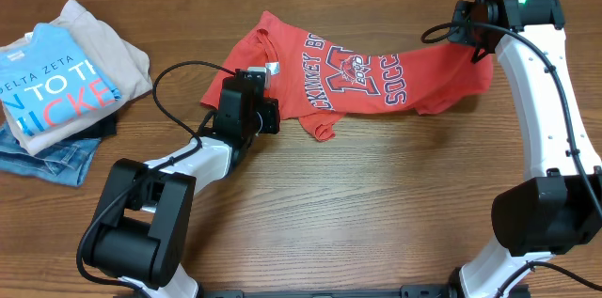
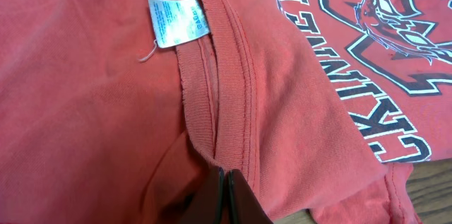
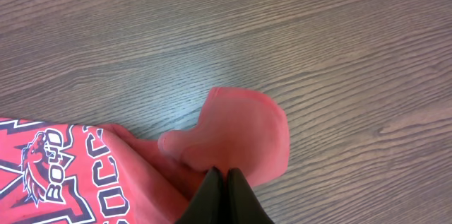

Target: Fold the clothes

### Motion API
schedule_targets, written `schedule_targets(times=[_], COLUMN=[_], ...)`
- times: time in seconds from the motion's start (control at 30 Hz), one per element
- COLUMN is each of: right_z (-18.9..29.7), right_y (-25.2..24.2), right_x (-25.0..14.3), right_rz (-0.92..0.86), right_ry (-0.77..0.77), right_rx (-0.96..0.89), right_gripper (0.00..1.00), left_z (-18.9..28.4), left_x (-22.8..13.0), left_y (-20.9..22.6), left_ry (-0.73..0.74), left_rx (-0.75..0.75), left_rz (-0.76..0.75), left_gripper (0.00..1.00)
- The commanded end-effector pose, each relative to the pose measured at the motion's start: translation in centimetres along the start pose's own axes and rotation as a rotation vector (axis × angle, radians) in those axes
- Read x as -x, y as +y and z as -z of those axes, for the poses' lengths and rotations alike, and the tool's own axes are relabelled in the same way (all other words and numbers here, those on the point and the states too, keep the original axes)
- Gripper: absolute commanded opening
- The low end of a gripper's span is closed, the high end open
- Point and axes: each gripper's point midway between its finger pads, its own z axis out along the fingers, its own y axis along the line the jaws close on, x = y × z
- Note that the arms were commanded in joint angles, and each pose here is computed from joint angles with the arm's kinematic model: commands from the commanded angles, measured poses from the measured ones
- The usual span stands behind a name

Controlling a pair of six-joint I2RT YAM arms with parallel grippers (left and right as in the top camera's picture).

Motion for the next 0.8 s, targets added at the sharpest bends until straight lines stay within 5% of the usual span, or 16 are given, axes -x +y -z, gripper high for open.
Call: schedule_targets(times=[0.0,0.13,0.3,0.33,0.37,0.4,0.77], right_z=[0.8,0.8,0.5,0.3,0.0,-0.6,-5.0], right_y=[-0.3,-0.2,0.1,0.4,0.8,1.2,2.3], right_x=[0.7,1.4,4.0,4.4,4.8,4.7,-4.1], right_rz=[-0.017,-0.028,-0.070,-0.073,-0.074,-0.060,0.031], right_ry=[-0.030,-0.057,-0.151,-0.162,-0.172,-0.160,0.179], right_rx=[0.004,0.010,0.050,0.064,0.094,0.117,0.141], right_gripper=[0.04,0.04,0.04,0.09,0.25,0.36,0.41], left_z=[1.5,5.3,15.1,16.5,18.3,19.6,16.2], left_x=[2.5,6.5,12.3,12.9,13.6,13.8,8.3], left_y=[-1.0,-0.2,7.1,8.1,9.4,10.4,13.1], left_ry=[-0.066,-0.178,-0.408,-0.440,-0.481,-0.501,-0.256], left_rx=[-0.025,0.012,0.296,0.321,0.344,0.348,0.360], left_rz=[-0.007,0.013,0.125,0.144,0.178,0.213,0.277], left_gripper=[0.04,0.04,0.04,0.04,0.04,0.04,0.04])
